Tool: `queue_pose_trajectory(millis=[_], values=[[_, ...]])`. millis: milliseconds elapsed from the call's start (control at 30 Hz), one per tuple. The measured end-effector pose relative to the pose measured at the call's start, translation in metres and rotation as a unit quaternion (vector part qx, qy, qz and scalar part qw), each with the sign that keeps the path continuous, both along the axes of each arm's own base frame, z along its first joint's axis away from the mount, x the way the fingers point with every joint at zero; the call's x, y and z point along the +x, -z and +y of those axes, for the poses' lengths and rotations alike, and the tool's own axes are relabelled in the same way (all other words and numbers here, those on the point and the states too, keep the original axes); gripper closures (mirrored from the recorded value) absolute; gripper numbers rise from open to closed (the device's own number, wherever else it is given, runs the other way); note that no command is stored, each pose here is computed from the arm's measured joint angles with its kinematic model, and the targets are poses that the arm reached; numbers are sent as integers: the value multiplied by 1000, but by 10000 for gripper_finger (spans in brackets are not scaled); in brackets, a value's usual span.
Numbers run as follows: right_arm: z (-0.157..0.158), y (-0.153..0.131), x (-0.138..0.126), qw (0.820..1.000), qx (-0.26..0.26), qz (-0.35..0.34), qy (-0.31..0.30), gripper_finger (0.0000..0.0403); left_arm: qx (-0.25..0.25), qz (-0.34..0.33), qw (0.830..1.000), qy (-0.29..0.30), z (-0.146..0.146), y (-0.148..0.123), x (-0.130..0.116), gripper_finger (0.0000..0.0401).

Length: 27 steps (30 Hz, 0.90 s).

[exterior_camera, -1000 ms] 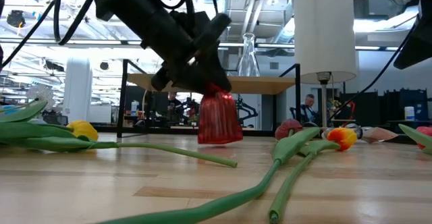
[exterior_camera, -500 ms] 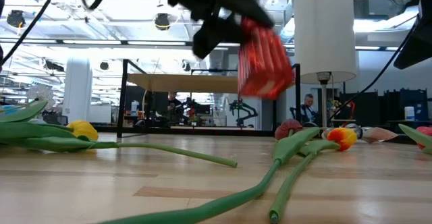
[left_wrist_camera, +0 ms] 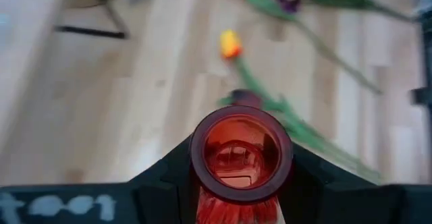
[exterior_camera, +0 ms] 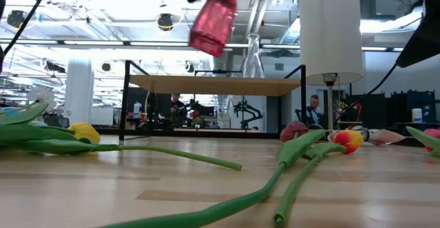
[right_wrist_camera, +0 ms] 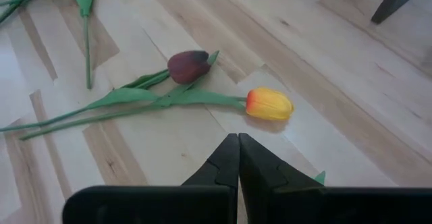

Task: Pick and place flowers into a vace then onto a shelf
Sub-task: Put the red vase on the shelf

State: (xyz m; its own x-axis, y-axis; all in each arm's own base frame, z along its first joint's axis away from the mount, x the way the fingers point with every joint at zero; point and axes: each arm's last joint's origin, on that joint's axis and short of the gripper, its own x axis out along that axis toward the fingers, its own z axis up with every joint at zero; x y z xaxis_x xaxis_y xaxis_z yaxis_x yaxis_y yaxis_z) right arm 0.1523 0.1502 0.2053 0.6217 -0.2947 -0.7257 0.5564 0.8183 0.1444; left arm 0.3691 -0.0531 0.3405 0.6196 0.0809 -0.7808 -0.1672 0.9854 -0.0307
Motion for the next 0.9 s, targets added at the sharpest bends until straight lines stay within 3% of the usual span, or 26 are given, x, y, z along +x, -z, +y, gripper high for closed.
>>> queue_pose_trajectory(millis=[267, 400, 733, 900], values=[[-1, -1, 1, 1000, -14, -16, 5, 403, 102, 38, 992, -71, 23, -24, -14, 270], [-1, -1, 1, 1000, -18, -23, 7, 403, 117, 49, 986, -105, 45, -32, -25, 270], [0, -2, 2, 999, -15, -34, 10, 403, 157, -30, 964, -212, 119, -82, -70, 270], [1, -4, 7, 997, -6, -68, 22, 403, 146, -84, 953, -252, 148, -81, -84, 270]])
